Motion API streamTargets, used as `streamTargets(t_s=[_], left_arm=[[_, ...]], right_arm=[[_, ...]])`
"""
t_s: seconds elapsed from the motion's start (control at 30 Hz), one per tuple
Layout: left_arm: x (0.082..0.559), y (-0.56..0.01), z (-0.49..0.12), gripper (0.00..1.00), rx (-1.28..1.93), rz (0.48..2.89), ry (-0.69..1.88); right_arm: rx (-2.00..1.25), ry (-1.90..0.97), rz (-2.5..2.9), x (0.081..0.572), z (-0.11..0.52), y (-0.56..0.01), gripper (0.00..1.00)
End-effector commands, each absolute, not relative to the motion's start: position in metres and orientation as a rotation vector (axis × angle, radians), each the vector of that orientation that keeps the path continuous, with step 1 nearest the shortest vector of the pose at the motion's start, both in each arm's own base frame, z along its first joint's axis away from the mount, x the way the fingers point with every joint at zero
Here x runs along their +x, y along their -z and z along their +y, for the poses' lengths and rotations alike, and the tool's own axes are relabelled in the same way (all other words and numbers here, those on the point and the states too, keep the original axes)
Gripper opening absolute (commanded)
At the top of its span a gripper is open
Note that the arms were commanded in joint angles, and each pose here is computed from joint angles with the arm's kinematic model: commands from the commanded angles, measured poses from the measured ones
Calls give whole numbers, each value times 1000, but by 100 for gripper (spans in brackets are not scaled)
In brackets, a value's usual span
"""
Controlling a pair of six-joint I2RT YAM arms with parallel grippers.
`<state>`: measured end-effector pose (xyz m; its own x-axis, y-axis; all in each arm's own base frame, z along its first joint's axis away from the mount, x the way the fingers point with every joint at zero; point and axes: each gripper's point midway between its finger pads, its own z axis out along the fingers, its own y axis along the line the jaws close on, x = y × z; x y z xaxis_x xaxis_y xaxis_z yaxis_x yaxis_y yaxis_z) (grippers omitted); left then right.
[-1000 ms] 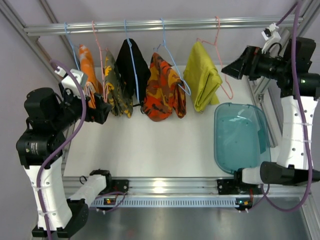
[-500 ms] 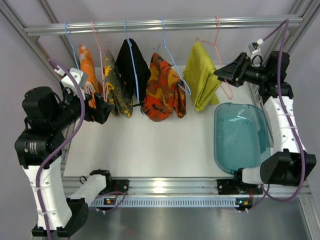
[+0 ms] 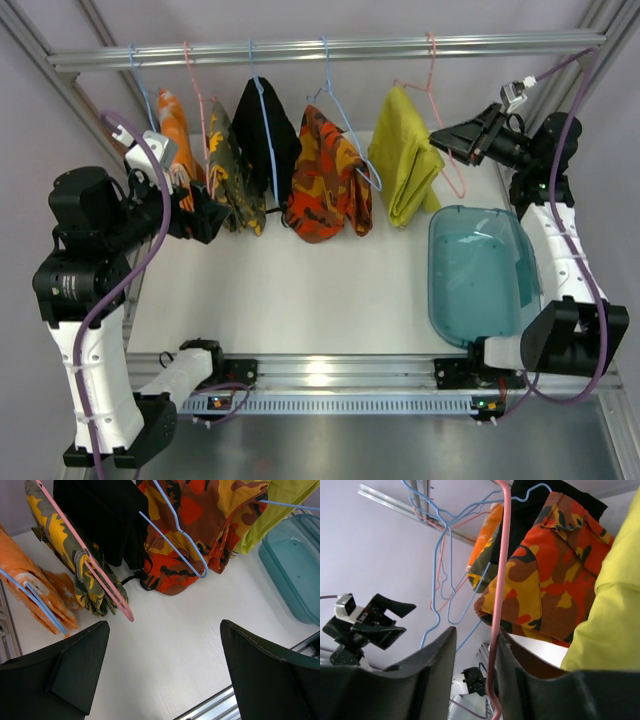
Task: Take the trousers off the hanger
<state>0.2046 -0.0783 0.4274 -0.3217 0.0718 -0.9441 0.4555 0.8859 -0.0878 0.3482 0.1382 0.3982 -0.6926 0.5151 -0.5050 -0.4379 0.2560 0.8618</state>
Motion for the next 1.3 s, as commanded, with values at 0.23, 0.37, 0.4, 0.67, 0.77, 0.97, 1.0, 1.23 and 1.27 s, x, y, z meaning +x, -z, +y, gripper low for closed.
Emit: streamTargets(t_s=[0.23, 0.37, 0.4, 0.67, 0.77, 0.97, 1.0, 1.23, 1.27], left_arm=[[214, -460, -81, 99, 280, 1777, 455], [223, -469, -76, 99, 213, 1733, 447], [227, -465, -75, 99, 197, 1743, 449], [239, -460, -78, 99, 119, 1754, 503], [243, -463, -76, 99, 102, 1741, 499], [243, -470, -81, 98, 112, 1718, 537], [241, -473, -83, 98, 120, 1710, 547], [227, -493, -110, 97, 251, 1607, 696], [225, -495, -113, 97, 264, 1593, 716]], right_arm=[[-11, -1803, 1507, 331, 140, -446, 0], [-80, -1820, 1404, 321, 139, -471, 0], [-89, -1820, 1388, 320, 139, -476, 0], [-251, -1785, 1197, 298, 138, -523, 0], [-290, -1778, 1158, 286, 138, -526, 0], [-316, -1805, 1130, 263, 140, -522, 0], [-321, -1807, 1129, 259, 140, -522, 0], [-352, -1790, 1155, 215, 147, -511, 0], [-350, -1788, 1157, 210, 147, -510, 0]])
